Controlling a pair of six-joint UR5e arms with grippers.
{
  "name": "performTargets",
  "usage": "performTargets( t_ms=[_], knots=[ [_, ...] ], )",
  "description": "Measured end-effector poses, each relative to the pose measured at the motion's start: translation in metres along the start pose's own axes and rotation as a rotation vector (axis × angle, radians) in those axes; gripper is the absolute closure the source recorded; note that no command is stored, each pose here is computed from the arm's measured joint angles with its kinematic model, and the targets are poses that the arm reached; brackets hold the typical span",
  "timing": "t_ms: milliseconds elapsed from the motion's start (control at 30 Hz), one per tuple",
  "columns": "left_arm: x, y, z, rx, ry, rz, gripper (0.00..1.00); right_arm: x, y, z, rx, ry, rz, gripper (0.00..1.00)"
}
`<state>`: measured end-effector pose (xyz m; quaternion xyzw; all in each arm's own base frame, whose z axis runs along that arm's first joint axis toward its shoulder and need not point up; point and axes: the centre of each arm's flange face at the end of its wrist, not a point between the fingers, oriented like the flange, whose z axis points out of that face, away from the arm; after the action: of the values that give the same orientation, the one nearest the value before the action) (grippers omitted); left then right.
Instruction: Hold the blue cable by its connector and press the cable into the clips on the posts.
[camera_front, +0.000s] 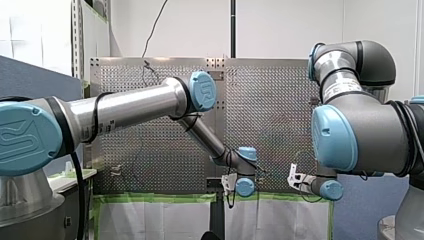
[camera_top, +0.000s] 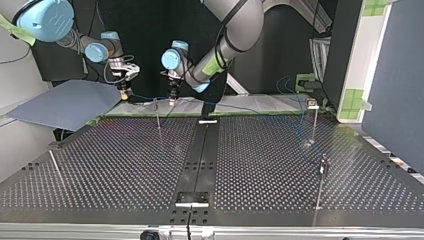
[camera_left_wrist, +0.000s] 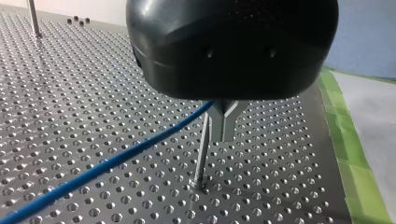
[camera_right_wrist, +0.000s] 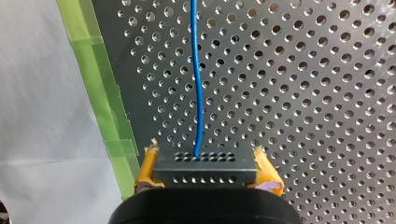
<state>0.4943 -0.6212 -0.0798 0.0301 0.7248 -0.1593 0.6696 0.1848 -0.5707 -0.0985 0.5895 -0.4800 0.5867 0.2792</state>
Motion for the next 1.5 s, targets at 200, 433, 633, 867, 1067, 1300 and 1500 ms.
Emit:
performTargets(
  t_ms=[200, 433, 633, 867, 1067, 1300, 1500],
  knots=[
    [-0.002, 0.004, 0.006, 0.005, -0.005, -0.004, 1.0, 0.003, 0.001, 0.004, -0.003, 0.004, -0.003, 1.0],
    [-0.008, 0.009, 0.015, 0.004, -0.015, -0.008, 1.0, 0.004, 0.002, 0.005, -0.004, 0.003, -0.005, 1.0],
    [-0.012, 0.006, 0.02, 0.011, -0.021, 0.001, 1.0, 0.005, 0.003, 0.006, -0.005, 0.007, -0.007, 1.0],
    [-0.012, 0.008, 0.022, 0.011, -0.02, 0.004, 1.0, 0.008, 0.004, 0.01, -0.009, 0.013, -0.009, 1.0],
    [-0.01, 0.009, 0.02, 0.013, -0.015, 0.007, 1.0, 0.008, 0.002, 0.011, -0.006, 0.013, -0.01, 1.0],
    [0.008, 0.013, 0.018, 0.008, 0.012, 0.024, 1.0, 0.008, 0.0, 0.012, -0.002, 0.013, -0.009, 1.0],
    [0.04, 0.024, 0.011, -0.005, 0.076, 0.058, 1.0, 0.008, -0.001, 0.013, -0.001, 0.013, -0.009, 1.0]
  ],
)
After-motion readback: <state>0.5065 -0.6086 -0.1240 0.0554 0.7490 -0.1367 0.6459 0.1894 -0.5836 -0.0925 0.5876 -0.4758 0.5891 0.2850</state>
